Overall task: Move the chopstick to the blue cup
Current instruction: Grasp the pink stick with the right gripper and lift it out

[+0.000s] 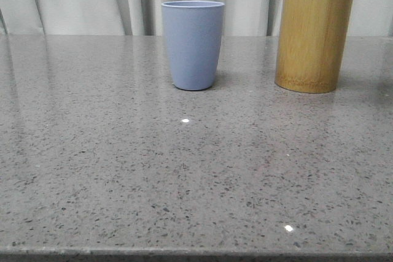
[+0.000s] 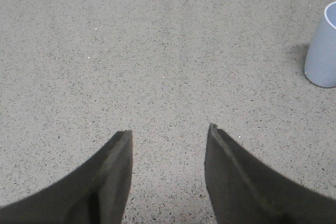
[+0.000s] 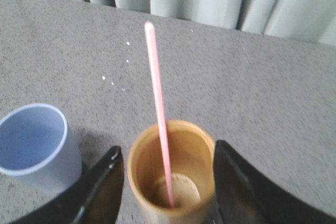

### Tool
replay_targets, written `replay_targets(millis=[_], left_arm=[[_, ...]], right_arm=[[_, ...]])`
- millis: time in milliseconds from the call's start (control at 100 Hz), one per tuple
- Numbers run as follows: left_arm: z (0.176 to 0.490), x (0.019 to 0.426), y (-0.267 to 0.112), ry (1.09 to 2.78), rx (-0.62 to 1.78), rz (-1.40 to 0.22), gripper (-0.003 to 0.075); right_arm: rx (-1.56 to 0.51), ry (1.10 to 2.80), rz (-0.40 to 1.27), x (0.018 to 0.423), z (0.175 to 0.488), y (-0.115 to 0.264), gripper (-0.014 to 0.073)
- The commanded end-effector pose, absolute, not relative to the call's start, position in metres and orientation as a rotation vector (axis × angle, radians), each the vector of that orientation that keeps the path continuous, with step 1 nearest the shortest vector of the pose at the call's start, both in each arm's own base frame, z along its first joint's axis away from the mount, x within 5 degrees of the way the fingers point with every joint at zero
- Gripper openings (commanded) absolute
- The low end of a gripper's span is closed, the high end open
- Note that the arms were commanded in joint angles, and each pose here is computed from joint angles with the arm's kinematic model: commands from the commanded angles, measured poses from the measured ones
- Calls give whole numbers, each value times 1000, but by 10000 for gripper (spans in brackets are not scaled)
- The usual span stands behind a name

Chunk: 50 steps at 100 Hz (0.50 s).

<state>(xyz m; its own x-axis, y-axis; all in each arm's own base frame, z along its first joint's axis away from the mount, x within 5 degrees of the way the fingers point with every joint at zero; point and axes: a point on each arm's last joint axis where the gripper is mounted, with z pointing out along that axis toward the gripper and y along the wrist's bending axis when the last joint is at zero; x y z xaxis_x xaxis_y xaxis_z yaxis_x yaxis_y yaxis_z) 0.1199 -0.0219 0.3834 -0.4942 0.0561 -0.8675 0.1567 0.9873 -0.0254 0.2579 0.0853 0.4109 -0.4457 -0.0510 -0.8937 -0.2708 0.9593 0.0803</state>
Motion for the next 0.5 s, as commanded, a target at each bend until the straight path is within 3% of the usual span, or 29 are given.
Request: replay_targets(millis=[0,490], left_arm=[[398,121,-22,1982,130,-136,315],[398,121,-22,1982,130,-136,315]], right_arm=[[-241,1892,273,269,435,93,404],[-256,1937,269,335,416,118,404]])
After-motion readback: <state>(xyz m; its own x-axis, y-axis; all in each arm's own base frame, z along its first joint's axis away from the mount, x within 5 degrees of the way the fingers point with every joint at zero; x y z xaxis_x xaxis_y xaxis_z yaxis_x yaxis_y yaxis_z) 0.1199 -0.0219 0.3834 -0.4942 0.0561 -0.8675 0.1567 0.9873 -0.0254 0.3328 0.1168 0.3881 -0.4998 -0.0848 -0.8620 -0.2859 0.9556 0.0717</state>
